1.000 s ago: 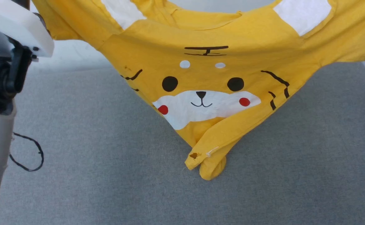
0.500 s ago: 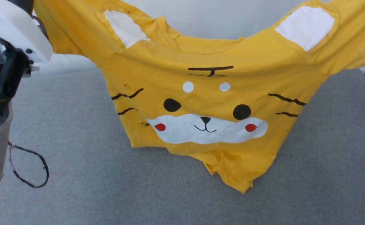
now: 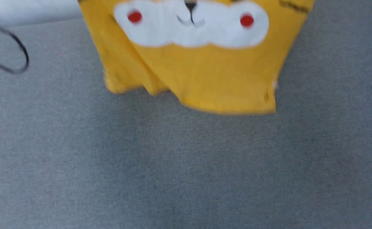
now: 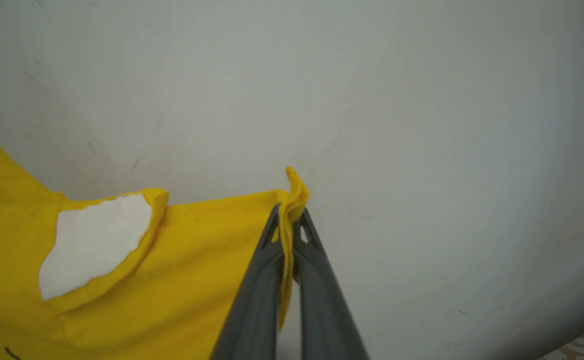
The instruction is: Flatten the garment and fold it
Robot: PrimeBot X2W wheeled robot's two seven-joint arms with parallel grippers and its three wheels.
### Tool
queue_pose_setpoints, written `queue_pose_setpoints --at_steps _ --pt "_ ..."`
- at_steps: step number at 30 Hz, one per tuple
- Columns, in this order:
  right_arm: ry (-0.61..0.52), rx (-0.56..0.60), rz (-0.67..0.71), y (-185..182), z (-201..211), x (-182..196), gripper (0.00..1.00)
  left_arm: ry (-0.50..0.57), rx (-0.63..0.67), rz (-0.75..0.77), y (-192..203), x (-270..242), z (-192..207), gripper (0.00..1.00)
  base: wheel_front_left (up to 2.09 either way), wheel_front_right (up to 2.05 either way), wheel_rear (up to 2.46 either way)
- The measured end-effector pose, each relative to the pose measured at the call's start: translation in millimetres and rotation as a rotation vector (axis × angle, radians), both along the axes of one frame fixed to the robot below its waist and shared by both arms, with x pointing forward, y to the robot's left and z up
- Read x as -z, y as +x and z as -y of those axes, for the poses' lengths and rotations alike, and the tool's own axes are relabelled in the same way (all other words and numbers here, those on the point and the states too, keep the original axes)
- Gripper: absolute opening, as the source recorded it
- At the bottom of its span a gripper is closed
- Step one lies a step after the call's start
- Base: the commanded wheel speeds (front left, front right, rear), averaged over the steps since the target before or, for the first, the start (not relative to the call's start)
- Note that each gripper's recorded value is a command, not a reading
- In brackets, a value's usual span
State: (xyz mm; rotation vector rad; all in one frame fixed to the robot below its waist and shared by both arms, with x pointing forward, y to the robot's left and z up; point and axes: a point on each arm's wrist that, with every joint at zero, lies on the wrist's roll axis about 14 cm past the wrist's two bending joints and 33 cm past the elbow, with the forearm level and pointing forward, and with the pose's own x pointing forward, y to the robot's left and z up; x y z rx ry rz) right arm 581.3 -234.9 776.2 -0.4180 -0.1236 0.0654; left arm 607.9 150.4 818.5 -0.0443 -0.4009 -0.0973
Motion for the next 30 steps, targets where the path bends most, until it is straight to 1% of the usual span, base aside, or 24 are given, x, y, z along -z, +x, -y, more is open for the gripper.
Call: queue_pose_setpoints --at_steps 2,4,7,9,12,15,18,22,24,26,30 --pt "-0.021 -0.006 0.039 15 -6 -9 0.00 -0.025 -0.034 0.061 8 -12 -6 0.00 0.00 0.00 0.00" --pt "-0.065 -0.008 0.076 28 -11 -17 0.00 -0.048 -0.068 0.120 15 -22 -14 0.00 0.00 0.00 0.00" --pt "-0.107 -0.007 0.131 44 -12 -26 0.00 -0.056 -0.113 0.185 24 -28 -26 0.00 0.00 0.00 0.00" --pt "-0.135 -0.004 0.153 55 -12 -26 0.00 -0.062 -0.132 0.212 31 -25 -33 0.00 0.00 0.00 0.00" --pt "-0.177 -0.002 0.151 74 -11 -12 0.00 -0.052 -0.124 0.227 43 -10 -34 0.00 0.00 0.00 0.00" --pt "-0.212 -0.008 0.110 94 -10 18 0.00 -0.025 -0.089 0.202 59 18 -28 0.00 0.00 0.00 0.00" --pt "-0.232 -0.030 0.044 113 -14 60 0.00 -0.010 -0.067 0.124 78 62 -29 0.00 0.00 0.00 0.00" --pt "-0.245 -0.104 -0.028 130 -33 114 0.00 -0.007 -0.049 0.016 94 126 -35 0.00 0.00 0.00 0.00" --pt "-0.239 -0.153 -0.069 132 -46 142 0.00 -0.007 -0.031 -0.017 95 148 -37 0.00 0.00 0.00 0.00" --pt "-0.228 -0.206 -0.089 131 -60 161 0.00 -0.011 -0.014 -0.046 94 165 -39 0.00 0.00 0.00 0.00" --pt "-0.173 -0.297 -0.096 117 -79 176 0.00 0.001 0.037 -0.095 81 192 -34 0.00 0.00 0.00 0.00"
